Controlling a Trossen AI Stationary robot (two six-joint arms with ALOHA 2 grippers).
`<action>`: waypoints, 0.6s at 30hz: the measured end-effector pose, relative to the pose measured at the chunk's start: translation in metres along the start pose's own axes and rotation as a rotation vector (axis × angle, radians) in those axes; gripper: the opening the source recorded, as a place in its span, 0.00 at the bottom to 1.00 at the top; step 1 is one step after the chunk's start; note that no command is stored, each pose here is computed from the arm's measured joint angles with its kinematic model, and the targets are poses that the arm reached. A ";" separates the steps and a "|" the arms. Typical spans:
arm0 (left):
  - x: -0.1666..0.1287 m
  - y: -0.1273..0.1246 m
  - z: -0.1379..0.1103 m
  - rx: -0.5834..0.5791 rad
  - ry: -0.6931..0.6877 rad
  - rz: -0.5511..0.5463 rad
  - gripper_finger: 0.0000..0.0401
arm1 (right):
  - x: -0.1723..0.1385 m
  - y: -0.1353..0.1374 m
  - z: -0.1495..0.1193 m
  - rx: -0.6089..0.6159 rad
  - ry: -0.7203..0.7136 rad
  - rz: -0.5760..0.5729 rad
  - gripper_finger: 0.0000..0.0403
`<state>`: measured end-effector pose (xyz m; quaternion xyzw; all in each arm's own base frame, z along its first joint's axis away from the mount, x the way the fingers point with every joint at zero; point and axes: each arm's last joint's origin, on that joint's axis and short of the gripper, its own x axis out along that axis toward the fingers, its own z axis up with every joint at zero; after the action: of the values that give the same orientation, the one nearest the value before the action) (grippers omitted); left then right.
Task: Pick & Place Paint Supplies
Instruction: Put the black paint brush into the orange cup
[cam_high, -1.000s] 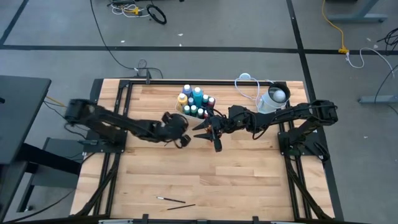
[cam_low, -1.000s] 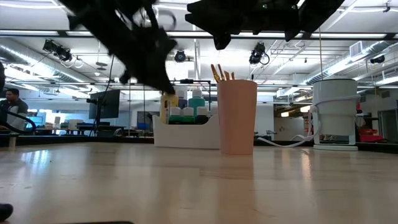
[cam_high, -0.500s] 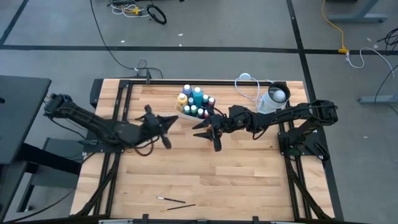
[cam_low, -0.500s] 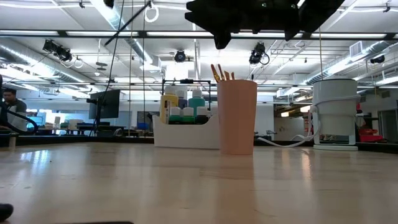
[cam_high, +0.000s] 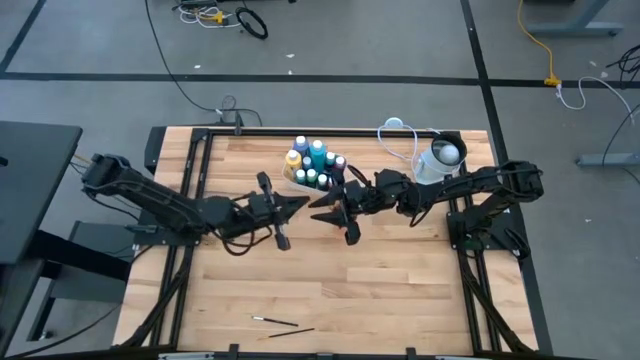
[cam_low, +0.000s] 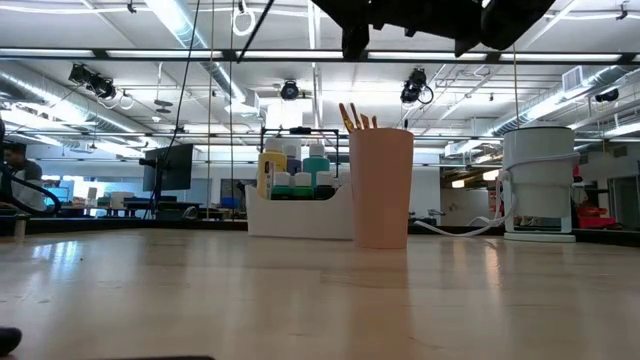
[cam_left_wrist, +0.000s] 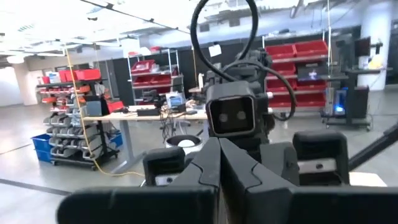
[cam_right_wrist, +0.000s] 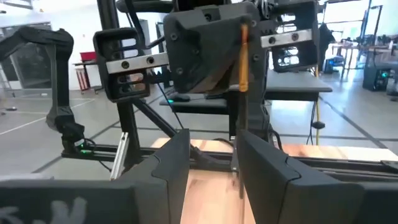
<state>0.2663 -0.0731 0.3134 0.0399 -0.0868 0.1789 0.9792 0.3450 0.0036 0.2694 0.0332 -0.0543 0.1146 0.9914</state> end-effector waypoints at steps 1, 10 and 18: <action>0.003 0.000 -0.002 -0.005 -0.008 0.005 0.00 | 0.000 0.000 0.000 -0.006 0.001 0.001 0.33; 0.007 -0.001 -0.004 -0.015 -0.026 -0.028 0.00 | 0.000 0.001 -0.002 -0.006 0.013 -0.040 0.33; 0.010 0.002 -0.004 -0.029 -0.029 -0.035 0.00 | 0.000 0.001 0.001 -0.013 -0.015 -0.038 0.33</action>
<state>0.2752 -0.0672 0.3111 0.0299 -0.1028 0.1598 0.9813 0.3451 0.0043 0.2706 0.0285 -0.0617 0.0952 0.9931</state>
